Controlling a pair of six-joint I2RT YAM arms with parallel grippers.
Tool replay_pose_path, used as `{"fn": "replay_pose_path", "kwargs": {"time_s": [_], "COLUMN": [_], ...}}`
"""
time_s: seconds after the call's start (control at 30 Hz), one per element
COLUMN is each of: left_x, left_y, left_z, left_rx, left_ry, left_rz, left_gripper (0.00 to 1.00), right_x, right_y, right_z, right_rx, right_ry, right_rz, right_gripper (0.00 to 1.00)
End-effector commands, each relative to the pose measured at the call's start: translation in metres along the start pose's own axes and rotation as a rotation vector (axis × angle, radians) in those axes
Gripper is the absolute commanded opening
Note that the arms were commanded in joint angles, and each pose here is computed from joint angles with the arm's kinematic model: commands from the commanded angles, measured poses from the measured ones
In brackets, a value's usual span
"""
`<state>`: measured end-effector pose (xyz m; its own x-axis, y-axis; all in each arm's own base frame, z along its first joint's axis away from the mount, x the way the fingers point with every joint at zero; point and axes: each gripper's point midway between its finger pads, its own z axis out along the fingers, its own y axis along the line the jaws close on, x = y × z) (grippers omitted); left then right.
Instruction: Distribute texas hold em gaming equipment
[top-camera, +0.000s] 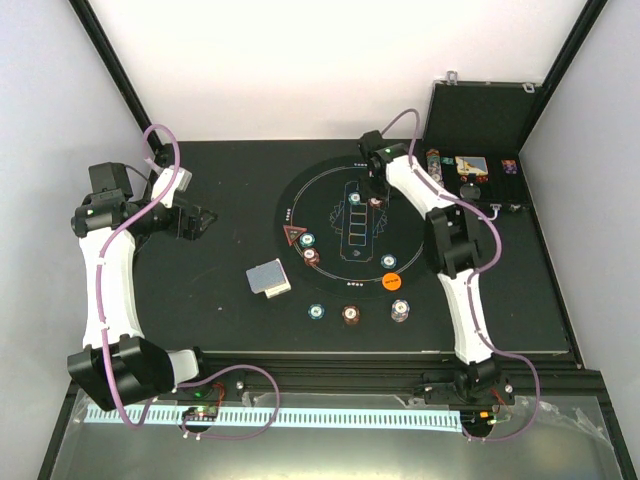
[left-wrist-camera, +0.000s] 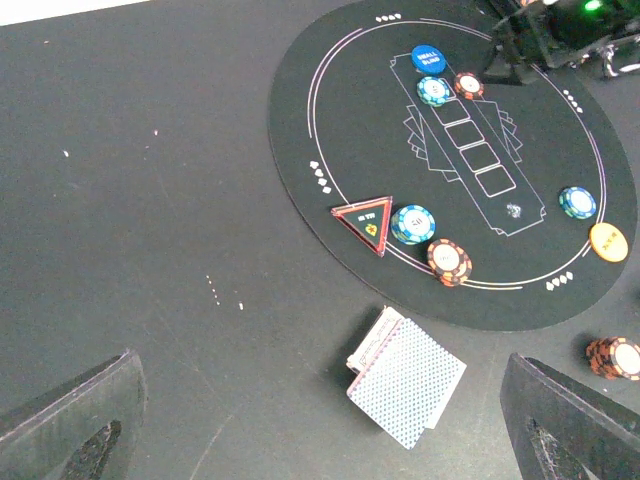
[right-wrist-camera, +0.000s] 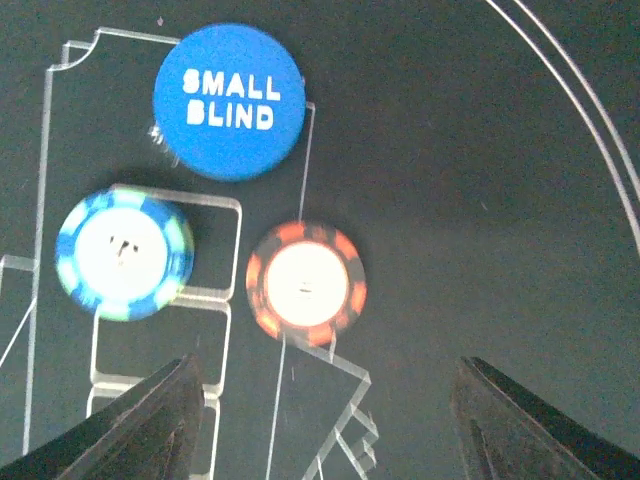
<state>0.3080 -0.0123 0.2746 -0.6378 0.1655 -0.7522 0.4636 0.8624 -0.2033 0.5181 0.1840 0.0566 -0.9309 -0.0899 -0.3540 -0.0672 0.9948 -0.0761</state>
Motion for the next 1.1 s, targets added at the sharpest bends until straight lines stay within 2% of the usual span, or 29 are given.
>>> {"fn": "replay_pose_path", "kwargs": {"time_s": [0.0,0.13,0.27,0.43,0.6,0.77,1.07], "left_x": [-0.015,-0.015,-0.015,-0.016,-0.016,-0.018,-0.017], "left_y": [-0.005,-0.008,-0.009,-0.009,-0.009,-0.01,-0.01], "left_z": [-0.012,-0.014,-0.014,-0.014,-0.013,-0.014,-0.014], "left_rx": [-0.004,0.001,0.002,0.005,0.016,0.015,0.012], "left_ry": [-0.051,-0.057,-0.059,-0.062,-0.064,-0.07,-0.067], "left_rz": [0.042,0.049,0.049,0.051,0.047,0.051,0.052], "left_gripper": [0.99,0.99,0.99,0.99,0.99,0.99,0.99], "right_x": [-0.001,0.053,0.131,0.21,0.269,0.305,0.317], "right_y": [0.011,0.048,0.083,0.111,0.118,0.121,0.117], "right_z": [-0.079,-0.113,-0.13,-0.142,-0.134,-0.12,-0.105], "right_rx": [-0.056,-0.113,-0.15,-0.247,-0.248,-0.257,-0.226], "right_ry": [-0.123,-0.139,-0.098,-0.028,0.066,0.138,0.171], "right_rz": [-0.018,-0.122,-0.244,-0.319,-0.396,-0.439,-0.443], "right_gripper": [0.71,0.82,0.91,0.95,0.98,0.98,0.81]}}
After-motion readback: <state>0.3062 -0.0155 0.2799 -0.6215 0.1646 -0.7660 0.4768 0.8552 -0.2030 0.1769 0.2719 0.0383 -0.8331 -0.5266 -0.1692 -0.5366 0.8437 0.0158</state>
